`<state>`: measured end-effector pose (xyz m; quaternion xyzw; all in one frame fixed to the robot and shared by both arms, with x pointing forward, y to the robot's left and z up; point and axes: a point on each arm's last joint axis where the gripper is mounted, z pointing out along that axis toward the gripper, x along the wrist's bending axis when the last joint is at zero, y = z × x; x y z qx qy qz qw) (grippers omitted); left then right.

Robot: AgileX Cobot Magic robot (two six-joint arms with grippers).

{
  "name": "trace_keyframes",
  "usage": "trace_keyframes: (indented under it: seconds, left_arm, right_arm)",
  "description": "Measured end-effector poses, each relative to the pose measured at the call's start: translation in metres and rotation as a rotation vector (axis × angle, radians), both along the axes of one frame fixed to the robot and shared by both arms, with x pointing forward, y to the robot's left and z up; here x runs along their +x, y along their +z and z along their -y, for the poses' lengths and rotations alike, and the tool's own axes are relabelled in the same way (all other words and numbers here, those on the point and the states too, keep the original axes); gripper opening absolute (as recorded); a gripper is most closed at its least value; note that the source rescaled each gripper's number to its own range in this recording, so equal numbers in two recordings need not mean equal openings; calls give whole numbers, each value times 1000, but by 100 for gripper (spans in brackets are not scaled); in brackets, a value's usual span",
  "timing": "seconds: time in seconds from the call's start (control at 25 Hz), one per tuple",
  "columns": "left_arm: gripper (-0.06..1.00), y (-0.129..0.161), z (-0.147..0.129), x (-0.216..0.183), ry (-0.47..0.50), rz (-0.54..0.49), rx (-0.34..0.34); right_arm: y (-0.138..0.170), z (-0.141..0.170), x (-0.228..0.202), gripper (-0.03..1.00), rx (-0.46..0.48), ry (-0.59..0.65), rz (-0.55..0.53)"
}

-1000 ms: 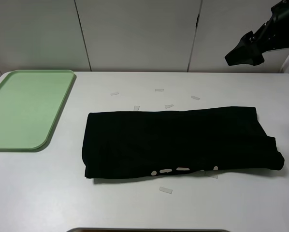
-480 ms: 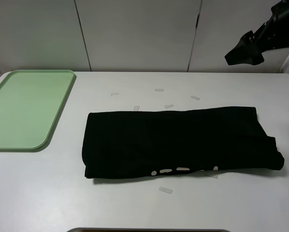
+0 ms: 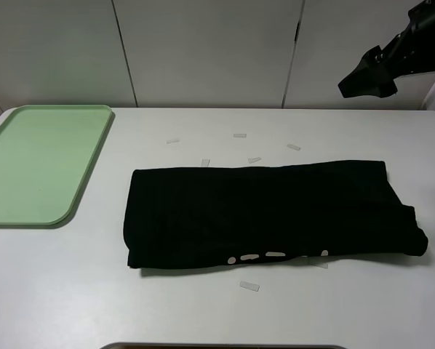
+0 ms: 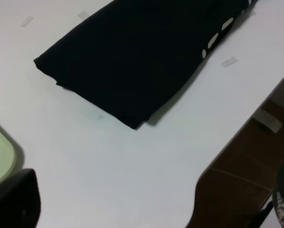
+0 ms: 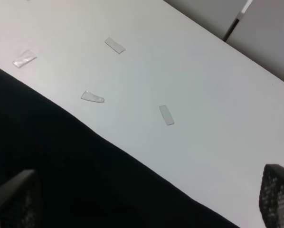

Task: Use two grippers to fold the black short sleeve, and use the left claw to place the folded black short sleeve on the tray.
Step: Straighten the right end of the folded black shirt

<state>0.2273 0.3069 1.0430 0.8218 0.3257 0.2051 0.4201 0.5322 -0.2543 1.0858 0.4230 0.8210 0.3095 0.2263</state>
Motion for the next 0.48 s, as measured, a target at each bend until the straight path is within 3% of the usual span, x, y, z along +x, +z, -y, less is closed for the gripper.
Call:
trace_keyframes:
  seconds: [0.12, 0.48]
  left_arm:
    - [98, 0, 2, -1, 110, -3, -4]
    - [98, 0, 8, -2, 584, -3, -7]
  right_arm:
    - [0, 0, 0, 100, 0, -1, 1]
    - [0, 0, 0, 100, 66, -68, -29]
